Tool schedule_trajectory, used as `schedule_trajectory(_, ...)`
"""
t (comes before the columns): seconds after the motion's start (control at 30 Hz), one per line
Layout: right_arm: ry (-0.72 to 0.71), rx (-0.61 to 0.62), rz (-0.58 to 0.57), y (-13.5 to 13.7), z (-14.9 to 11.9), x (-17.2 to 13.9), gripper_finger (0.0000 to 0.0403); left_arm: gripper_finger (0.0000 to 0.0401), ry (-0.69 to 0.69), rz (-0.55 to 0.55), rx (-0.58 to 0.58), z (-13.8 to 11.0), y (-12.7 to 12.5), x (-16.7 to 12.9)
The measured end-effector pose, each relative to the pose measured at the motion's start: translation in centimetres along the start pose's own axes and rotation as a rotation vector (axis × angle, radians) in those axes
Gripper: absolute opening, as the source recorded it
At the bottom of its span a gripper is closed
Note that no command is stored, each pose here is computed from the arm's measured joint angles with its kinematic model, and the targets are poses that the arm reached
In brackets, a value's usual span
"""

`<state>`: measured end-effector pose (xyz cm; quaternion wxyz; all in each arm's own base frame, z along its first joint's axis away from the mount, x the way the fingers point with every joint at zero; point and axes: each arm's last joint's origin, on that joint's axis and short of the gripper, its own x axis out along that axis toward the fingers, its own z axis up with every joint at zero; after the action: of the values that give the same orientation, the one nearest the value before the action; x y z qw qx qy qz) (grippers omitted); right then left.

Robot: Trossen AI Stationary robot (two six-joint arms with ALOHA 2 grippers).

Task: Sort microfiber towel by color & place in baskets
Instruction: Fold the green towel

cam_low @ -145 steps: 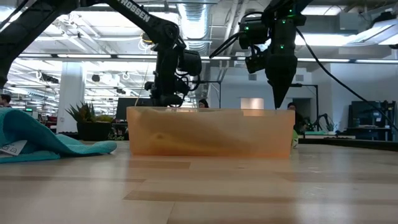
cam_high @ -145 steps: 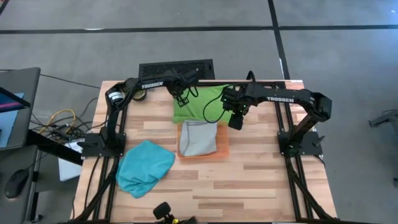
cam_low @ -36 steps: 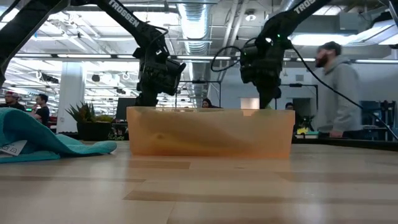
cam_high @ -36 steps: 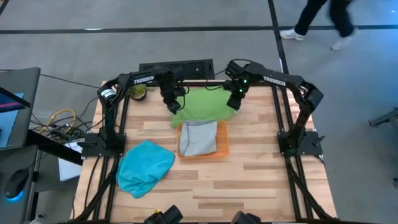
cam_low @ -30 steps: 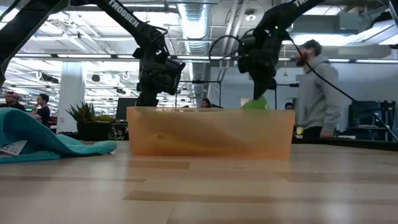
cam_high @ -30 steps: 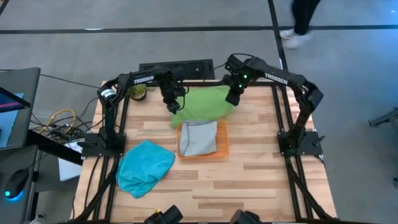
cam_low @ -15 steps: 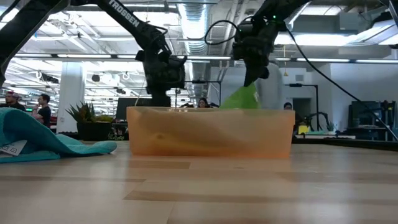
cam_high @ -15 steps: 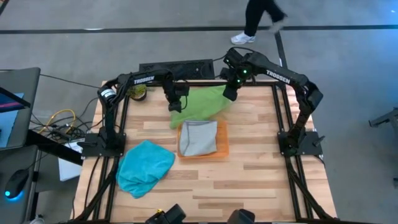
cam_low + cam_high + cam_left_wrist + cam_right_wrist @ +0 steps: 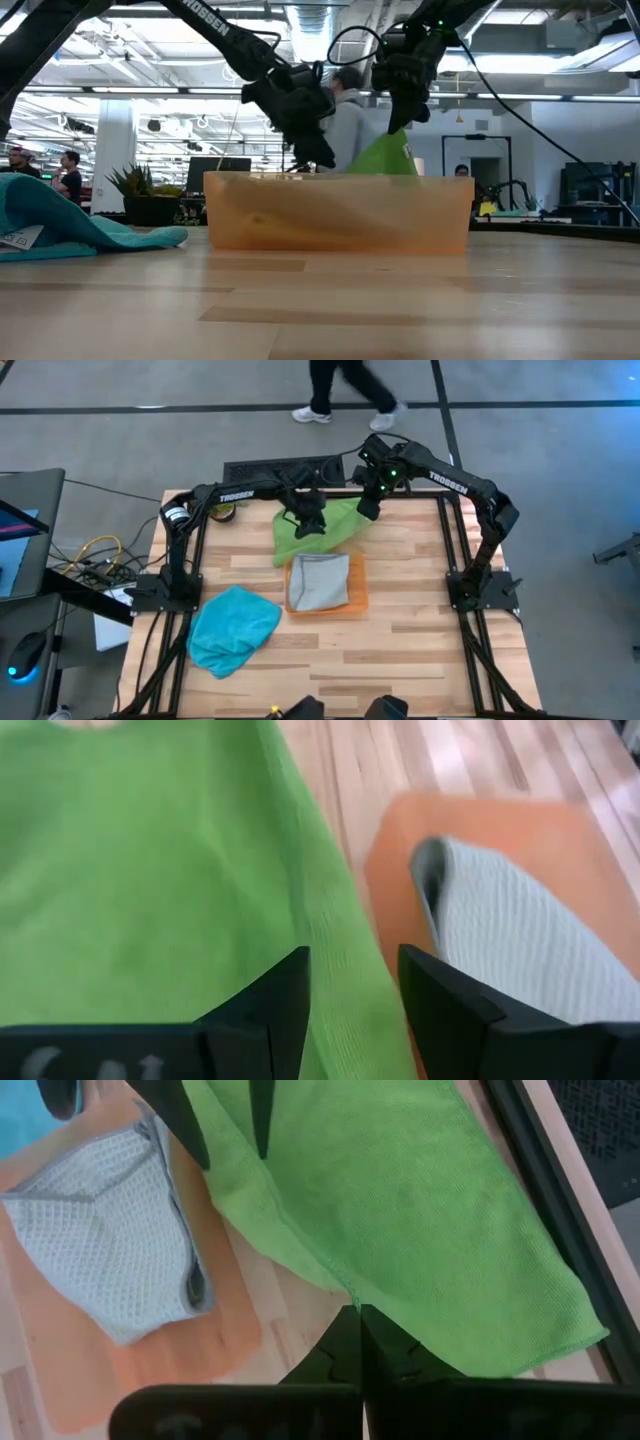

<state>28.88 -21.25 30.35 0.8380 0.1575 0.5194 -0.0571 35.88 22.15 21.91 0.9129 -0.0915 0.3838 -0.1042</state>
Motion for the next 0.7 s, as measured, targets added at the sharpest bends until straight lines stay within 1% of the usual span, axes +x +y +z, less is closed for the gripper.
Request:
schedule_trajectory(0.23, 0.000, 0.000, 0.000, 0.0, 0.0, 0.0, 0.0010, 0.0144, -0.081, 0.050, -0.011, 1.0, 0.4, 0.2)
schedule_trajectory(0.33, 0.000, 0.000, 0.000, 0.0, 0.0, 0.0, 0.0010, 0.0144, -0.101, 0.029, -0.051, 1.0, 0.6, 0.7)
schedule_trajectory(0.4, 0.000, 0.000, 0.000, 0.0, 0.0, 0.0, 0.0010, 0.0144, -0.116, 0.024, -0.046, 1.1, 0.8, 1.6)
schedule_trajectory(0.47, 0.000, -0.002, 0.001, 0.1, 0.0, 0.0, 0.0011, 0.0144, -0.095, 0.012, -0.083, 0.6, 0.9, 2.2)
schedule_trajectory(0.53, 0.001, -0.006, 0.002, 0.2, 0.1, 0.1, 0.0011, 0.0144, -0.123, 0.020, -0.064, 0.8, 1.2, 2.4)
schedule_trajectory(0.7, 0.003, -0.014, 0.005, 0.5, 0.1, 0.2, 0.0012, 0.0144, -0.098, 0.004, -0.070, 0.5, 1.1, 2.4)
